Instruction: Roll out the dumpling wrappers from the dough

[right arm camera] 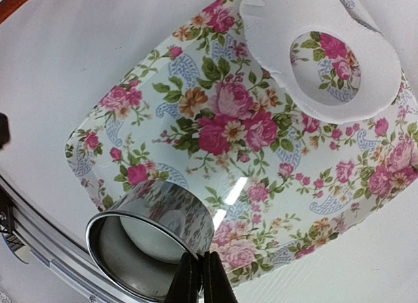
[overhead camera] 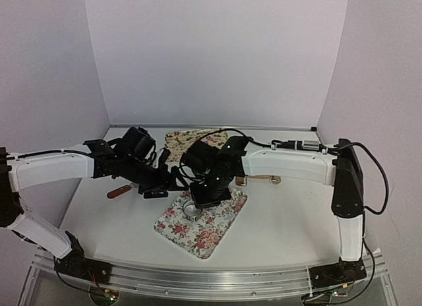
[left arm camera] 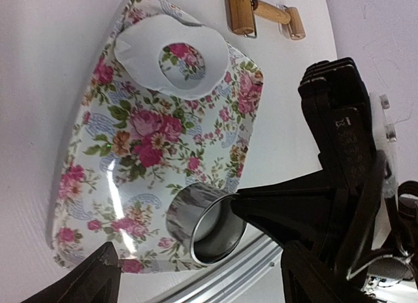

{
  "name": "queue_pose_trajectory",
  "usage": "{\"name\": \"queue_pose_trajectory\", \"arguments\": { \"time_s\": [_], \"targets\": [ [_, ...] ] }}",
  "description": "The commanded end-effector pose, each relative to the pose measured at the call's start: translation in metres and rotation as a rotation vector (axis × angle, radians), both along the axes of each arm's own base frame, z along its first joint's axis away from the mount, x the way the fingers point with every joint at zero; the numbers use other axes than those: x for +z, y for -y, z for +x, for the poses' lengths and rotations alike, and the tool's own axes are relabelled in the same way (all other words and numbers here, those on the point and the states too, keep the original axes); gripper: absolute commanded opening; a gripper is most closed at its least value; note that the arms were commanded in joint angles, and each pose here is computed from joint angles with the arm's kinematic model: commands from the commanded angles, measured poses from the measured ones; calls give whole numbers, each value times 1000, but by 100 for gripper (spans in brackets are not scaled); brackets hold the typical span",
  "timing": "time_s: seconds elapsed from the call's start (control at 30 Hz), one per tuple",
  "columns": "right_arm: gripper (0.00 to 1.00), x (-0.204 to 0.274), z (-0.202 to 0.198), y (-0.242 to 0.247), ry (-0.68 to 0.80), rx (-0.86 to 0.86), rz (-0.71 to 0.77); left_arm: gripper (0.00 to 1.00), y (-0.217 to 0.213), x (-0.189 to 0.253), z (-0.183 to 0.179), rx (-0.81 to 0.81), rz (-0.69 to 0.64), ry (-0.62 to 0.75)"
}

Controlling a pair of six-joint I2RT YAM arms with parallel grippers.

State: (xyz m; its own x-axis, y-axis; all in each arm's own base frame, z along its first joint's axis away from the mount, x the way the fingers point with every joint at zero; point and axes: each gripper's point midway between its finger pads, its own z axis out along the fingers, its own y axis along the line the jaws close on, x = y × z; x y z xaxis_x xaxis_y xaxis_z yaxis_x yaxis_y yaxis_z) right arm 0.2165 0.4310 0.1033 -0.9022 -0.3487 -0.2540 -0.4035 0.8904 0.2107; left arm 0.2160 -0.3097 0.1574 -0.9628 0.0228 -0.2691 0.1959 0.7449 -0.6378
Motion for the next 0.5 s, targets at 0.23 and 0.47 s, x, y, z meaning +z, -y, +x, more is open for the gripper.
{"name": "queue_pose_trajectory", "arguments": {
  "time_s": [0.23, 0.47],
  "targets": [
    [0, 11, -19, -2, 27, -76, -20, 81, -2, -15, -29, 82, 45, -81],
    [0, 14, -23, -9, 40, -69, -22, 73, 5, -32, -42, 45, 84, -111]
  ]
}}
